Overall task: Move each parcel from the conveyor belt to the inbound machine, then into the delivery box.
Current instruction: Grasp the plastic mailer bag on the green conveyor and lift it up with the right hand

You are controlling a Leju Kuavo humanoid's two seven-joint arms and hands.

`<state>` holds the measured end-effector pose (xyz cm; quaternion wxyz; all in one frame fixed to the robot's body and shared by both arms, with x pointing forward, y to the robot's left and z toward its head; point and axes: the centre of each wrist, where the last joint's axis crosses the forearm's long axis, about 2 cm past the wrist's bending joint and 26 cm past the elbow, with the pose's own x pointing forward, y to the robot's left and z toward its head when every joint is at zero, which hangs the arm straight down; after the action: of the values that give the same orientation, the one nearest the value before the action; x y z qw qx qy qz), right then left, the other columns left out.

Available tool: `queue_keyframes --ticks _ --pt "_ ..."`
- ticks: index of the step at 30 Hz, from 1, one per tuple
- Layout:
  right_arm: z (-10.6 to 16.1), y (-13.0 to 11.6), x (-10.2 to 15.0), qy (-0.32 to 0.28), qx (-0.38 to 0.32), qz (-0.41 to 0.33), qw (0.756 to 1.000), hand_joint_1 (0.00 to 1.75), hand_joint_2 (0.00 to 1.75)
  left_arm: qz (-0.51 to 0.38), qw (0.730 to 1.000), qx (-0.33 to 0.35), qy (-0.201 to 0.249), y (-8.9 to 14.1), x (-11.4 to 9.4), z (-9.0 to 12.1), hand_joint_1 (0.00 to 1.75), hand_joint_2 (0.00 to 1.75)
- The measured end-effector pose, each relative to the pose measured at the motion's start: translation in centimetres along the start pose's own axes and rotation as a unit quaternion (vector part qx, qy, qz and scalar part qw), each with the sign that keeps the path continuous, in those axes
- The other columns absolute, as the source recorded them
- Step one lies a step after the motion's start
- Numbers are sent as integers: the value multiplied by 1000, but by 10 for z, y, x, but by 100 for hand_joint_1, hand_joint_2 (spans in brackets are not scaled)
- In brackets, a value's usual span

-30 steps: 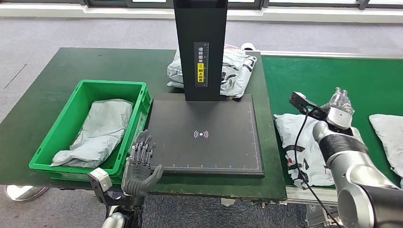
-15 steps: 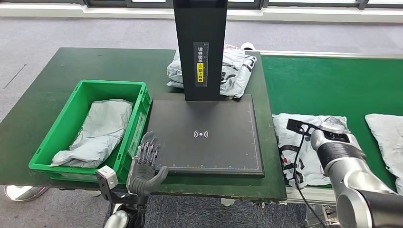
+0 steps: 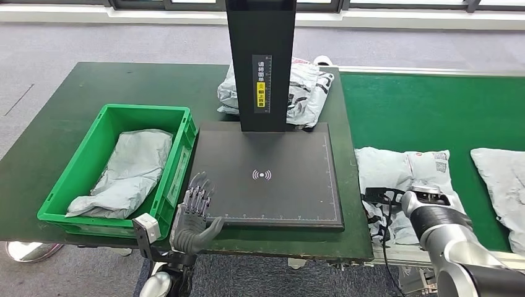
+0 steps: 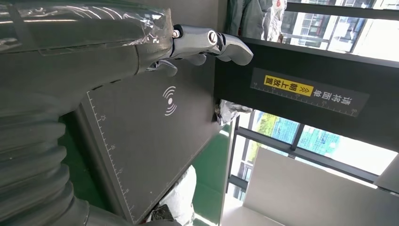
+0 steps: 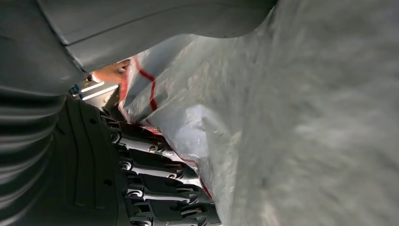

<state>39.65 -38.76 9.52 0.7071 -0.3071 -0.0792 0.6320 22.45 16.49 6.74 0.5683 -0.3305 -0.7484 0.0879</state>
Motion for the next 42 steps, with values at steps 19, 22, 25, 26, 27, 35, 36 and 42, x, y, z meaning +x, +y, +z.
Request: queue_keyframes --ticks 19,22,25,26,27,35,36,42 --pt "-6 21 5 -48 18 -14 999 175 175 -1 1000 3 2 0 -4 8 0 175" --pt "-7 22 5 -49 19 -13 999 175 175 -1 1000 3 3 0 -4 9 0 175" --pt "-7 25 6 -49 22 -12 998 175 175 -1 1000 3 3 1 -4 9 0 175" --pt "-8 26 6 -50 23 -12 998 175 175 -1 1000 3 3 1 -4 9 0 175" --pt "-8 27 6 -51 23 -13 998 175 175 -1 1000 4 3 1 -4 10 0 175" --pt "-8 30 12 -121 -19 -126 984 175 175 -9 1000 16 -1 -2 0 19 0 175" --pt "-8 29 13 -156 -26 -169 973 175 175 -10 1000 20 -2 -3 2 21 0 175" --pt "-1 9 15 -361 -77 -434 822 175 175 -21 999 43 -13 -5 10 29 0 175"
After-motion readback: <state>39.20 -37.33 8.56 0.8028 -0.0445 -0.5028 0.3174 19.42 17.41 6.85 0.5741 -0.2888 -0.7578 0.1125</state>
